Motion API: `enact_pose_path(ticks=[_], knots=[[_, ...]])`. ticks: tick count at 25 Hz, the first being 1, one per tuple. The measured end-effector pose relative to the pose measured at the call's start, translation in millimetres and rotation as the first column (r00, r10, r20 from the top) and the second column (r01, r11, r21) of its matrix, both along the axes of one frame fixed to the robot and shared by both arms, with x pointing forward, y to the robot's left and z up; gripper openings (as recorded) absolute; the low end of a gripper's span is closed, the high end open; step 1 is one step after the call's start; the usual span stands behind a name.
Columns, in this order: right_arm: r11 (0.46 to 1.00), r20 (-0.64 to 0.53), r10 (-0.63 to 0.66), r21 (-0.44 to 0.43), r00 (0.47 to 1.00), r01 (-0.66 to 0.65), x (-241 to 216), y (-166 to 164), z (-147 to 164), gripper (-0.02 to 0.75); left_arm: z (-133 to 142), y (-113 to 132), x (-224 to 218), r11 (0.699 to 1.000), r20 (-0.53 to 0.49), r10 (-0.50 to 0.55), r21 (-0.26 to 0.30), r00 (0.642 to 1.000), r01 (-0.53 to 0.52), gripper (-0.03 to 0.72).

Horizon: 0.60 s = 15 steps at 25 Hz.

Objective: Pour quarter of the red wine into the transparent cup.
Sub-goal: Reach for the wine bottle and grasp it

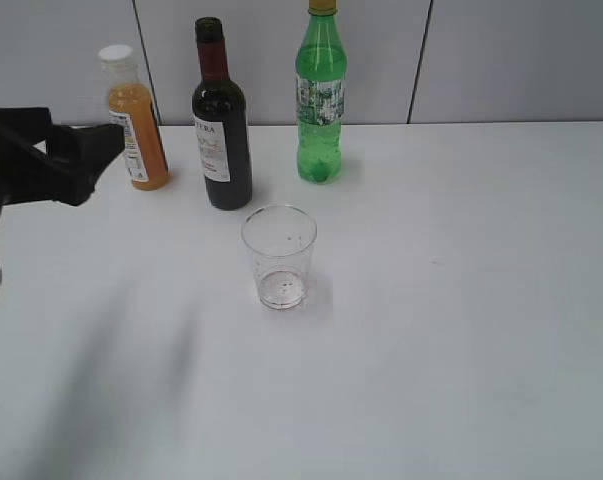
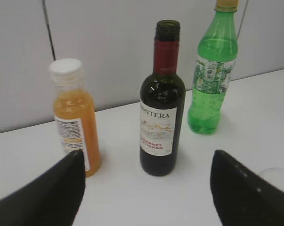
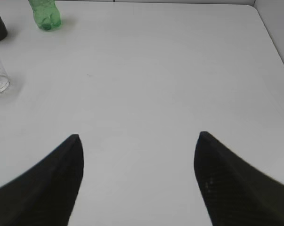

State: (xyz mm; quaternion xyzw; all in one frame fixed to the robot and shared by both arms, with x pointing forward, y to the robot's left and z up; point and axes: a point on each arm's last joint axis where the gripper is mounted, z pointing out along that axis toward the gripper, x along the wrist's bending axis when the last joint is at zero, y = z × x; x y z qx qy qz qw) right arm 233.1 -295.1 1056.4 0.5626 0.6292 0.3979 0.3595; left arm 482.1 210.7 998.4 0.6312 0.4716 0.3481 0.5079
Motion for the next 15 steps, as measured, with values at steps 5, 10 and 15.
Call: enact_pose_path(ticks=[5,10,15], knots=[[1.0,0.0,0.0,0.0,1.0,0.0,0.0,0.0,0.0,0.585,-30.0,-12.7,17.0,0.997,0.045,-0.076,0.034,0.996,0.074,0.62],[1.0,0.0,0.0,0.0,1.0,0.0,0.0,0.0,0.0,0.585,-52.4,-20.2,37.9,0.994,0.045,-0.1,0.039,0.994,0.098,0.634],[1.0,0.0,0.0,0.0,1.0,0.0,0.0,0.0,0.0,0.585,-69.1,-26.2,63.7,0.995,0.035,-0.09,0.036,0.995,0.089,0.687]])
